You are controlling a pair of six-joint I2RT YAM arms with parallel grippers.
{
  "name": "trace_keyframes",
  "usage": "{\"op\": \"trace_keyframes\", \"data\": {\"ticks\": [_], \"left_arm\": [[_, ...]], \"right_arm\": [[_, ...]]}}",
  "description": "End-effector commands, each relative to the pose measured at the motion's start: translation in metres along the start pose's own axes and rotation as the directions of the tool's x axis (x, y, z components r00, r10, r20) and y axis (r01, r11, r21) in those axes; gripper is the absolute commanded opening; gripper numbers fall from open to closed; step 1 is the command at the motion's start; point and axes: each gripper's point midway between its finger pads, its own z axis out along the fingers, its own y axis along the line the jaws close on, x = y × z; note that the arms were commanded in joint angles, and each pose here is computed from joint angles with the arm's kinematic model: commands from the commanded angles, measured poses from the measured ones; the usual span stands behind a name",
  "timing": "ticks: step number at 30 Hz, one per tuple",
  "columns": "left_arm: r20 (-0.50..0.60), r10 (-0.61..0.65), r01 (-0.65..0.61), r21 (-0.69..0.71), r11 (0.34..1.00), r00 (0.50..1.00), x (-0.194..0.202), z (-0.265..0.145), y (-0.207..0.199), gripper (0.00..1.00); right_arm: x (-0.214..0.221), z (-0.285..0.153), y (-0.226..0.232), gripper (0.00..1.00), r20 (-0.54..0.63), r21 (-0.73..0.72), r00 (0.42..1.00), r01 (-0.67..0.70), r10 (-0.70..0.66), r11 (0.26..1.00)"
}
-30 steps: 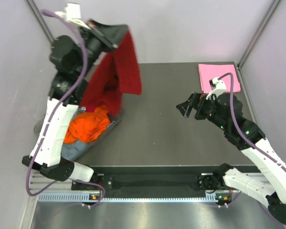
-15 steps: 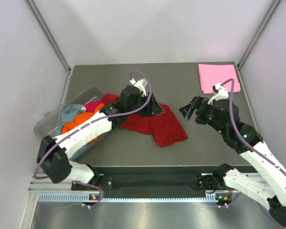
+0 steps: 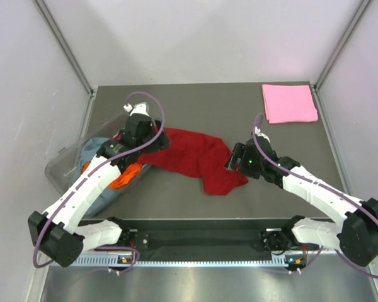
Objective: Fold and stack the t-shirts
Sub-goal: Move the tshirt to the center of the board
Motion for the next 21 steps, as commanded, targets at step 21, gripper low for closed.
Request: {"op": "trace_keyframes", "data": {"ticks": [21], "left_arm": [[-0.001,-0.173,0.157,-0.411,0.898,0.985,0.0,0.021,0.151,0.63]], "right_arm": [[0.041,0.026,-0.005,0.67,-0.044,-0.075,0.986,-0.163,0.16,0.984]]}}
